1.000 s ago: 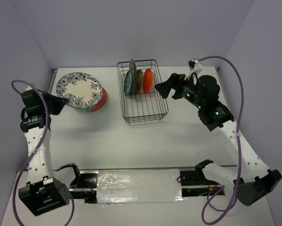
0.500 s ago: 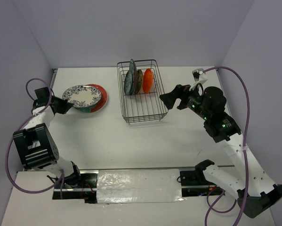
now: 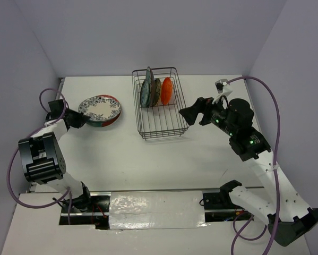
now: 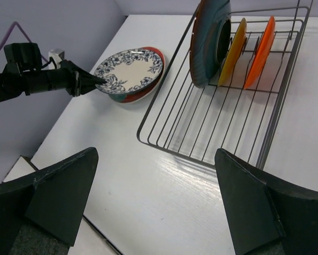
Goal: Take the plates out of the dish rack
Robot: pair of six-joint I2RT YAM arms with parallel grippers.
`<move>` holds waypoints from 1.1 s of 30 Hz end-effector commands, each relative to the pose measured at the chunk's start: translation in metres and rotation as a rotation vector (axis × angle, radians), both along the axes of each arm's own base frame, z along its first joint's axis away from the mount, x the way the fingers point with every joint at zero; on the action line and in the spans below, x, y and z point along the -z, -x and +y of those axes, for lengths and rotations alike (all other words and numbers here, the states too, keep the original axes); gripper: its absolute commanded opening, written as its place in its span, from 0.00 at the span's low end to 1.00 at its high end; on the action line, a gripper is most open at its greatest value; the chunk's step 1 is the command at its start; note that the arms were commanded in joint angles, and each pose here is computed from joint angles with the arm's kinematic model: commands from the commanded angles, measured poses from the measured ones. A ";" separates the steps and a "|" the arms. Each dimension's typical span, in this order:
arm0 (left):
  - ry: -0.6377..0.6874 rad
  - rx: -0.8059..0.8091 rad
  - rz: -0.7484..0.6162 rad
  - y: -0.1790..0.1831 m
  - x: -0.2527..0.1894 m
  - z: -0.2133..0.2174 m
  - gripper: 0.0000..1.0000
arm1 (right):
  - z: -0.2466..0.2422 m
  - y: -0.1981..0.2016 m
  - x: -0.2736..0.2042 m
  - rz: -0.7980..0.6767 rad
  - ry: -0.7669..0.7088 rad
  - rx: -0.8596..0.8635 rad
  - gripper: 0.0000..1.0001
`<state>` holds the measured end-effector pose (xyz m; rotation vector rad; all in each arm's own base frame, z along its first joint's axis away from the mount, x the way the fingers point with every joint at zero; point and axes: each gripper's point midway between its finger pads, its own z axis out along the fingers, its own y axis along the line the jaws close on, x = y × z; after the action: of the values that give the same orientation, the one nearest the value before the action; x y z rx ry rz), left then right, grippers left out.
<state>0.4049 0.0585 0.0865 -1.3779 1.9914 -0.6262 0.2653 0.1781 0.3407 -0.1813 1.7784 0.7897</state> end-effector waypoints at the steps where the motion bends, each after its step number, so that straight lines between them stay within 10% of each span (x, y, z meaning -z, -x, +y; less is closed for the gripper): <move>1: 0.002 0.034 -0.126 -0.022 -0.029 -0.009 0.23 | -0.001 0.003 -0.006 -0.039 0.006 -0.007 0.98; 11: -0.041 0.006 0.069 -0.004 -0.004 -0.002 1.00 | 0.000 0.005 0.000 -0.023 0.009 -0.018 0.98; 24: -0.300 0.058 0.271 0.019 -0.047 0.010 1.00 | 0.025 -0.037 0.030 0.122 0.242 0.161 0.99; 33: -0.571 0.368 -0.047 0.063 -0.148 -0.029 0.99 | 0.090 -0.130 0.047 0.144 0.514 0.414 0.99</move>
<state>0.3556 0.0526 0.2101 -0.9643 2.1338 -0.2057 0.3653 0.2844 0.2850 -0.1892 2.0870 0.2607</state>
